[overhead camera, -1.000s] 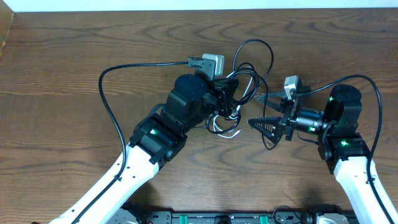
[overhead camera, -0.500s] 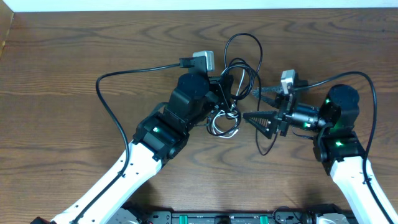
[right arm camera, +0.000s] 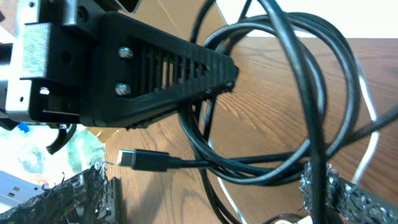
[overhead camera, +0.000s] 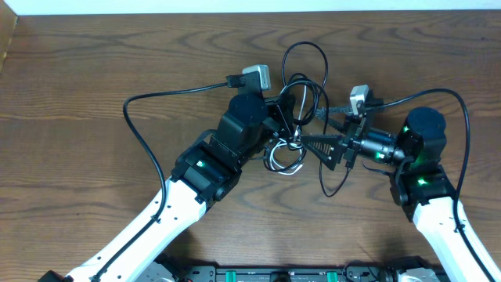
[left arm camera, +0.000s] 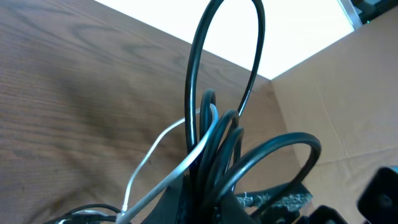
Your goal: Untangle cables
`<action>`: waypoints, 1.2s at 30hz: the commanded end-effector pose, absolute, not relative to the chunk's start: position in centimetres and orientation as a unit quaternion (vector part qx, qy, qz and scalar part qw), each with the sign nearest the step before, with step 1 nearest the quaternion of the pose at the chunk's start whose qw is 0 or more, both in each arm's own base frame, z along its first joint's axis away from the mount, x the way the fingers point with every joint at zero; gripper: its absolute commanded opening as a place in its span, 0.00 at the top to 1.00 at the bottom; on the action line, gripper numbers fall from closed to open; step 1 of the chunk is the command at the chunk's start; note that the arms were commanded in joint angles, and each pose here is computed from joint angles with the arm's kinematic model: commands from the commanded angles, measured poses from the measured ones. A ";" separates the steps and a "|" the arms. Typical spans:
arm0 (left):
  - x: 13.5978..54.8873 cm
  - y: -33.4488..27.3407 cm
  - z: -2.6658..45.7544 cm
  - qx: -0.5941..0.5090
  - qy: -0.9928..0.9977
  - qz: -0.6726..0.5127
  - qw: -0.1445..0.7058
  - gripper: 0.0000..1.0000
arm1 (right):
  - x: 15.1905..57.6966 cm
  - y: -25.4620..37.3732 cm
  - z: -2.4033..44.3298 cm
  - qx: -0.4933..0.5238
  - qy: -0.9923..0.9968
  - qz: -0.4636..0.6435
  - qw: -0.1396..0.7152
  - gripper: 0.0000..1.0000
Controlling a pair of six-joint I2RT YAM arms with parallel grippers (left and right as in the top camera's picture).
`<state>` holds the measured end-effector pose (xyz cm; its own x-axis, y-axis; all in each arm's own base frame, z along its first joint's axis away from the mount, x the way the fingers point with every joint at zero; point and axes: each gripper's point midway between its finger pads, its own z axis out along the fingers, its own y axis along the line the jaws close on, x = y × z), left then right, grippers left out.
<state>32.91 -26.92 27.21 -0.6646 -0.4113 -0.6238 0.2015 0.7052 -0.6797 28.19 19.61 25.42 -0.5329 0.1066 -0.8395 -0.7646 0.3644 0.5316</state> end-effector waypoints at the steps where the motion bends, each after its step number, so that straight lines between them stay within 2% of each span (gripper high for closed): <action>1: 33.2 -26.9 28.1 -0.079 0.822 -0.383 0.414 0.92 | 28.5 20.1 25.9 -0.223 0.711 0.511 0.429 0.02; 15: 32.7 -27.5 28.1 -0.091 0.821 -0.396 0.400 0.92 | 30.8 19.2 25.0 -0.123 0.748 0.493 0.427 0.05; 25: 32.6 -27.6 28.1 -0.115 0.818 -0.411 0.386 0.93 | 32.2 17.2 21.5 -0.052 0.802 0.429 0.412 0.02; 36: 31.4 -29.3 28.7 -0.081 0.815 -0.450 0.357 0.92 | 33.3 15.1 18.4 0.016 0.840 0.371 0.396 0.06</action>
